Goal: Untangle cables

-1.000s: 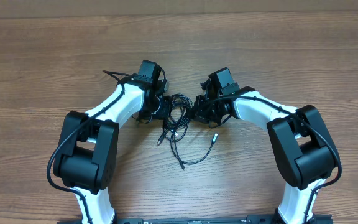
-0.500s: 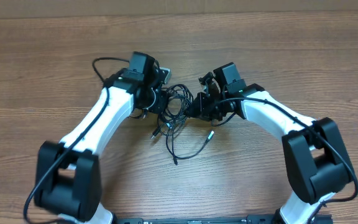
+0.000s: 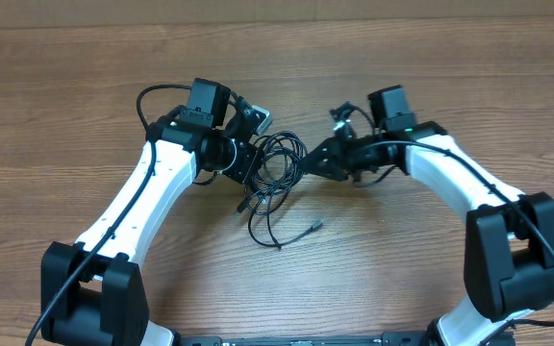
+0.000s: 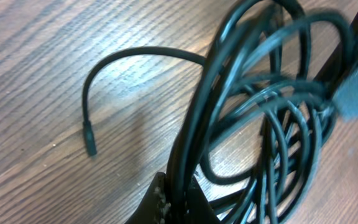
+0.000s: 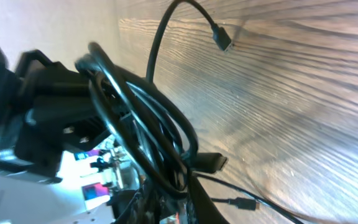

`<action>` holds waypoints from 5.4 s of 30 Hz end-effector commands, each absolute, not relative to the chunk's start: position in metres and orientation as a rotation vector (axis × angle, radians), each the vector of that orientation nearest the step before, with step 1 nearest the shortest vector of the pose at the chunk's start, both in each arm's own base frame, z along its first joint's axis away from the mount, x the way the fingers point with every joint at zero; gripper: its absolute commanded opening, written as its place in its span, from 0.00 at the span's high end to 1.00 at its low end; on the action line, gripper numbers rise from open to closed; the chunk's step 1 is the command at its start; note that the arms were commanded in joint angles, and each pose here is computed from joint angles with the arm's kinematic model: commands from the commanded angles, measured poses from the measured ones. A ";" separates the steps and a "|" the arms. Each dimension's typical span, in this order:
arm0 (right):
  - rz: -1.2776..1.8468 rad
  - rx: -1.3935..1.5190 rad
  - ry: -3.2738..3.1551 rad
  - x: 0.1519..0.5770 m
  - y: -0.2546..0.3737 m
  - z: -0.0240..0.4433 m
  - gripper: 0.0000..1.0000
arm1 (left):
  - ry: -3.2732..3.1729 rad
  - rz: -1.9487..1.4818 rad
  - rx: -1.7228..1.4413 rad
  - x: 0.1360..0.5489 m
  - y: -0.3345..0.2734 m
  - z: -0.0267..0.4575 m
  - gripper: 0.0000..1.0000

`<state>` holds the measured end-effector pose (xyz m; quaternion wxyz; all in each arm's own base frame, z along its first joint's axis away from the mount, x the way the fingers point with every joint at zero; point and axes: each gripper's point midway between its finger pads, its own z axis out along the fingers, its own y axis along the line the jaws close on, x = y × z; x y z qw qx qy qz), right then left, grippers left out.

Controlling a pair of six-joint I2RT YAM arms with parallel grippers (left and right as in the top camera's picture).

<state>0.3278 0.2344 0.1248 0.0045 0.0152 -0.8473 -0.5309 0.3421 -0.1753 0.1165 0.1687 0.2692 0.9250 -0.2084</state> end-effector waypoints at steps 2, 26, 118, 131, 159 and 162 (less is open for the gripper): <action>-1.753 0.188 -2.652 0.321 0.224 0.143 0.76 | 2.544 -0.695 0.896 0.333 -0.190 0.128 0.96; -1.377 0.111 -2.798 0.303 0.239 0.104 0.91 | 2.443 -0.831 1.050 0.319 -0.204 0.135 0.96; -1.667 0.271 -2.370 0.239 0.264 0.162 0.74 | 2.287 -0.888 1.175 0.317 -0.215 0.133 0.96; -1.620 0.106 -2.428 0.262 0.272 0.158 0.73 | 2.269 -0.952 1.153 0.315 -0.221 0.139 0.96; -1.472 -0.049 -2.527 0.267 0.299 0.143 0.74 | 2.363 -0.826 1.080 0.326 -0.209 0.128 0.96; -1.438 -0.150 -2.489 0.266 0.301 0.144 0.62 | 2.363 -0.825 1.079 0.326 -0.209 0.128 0.96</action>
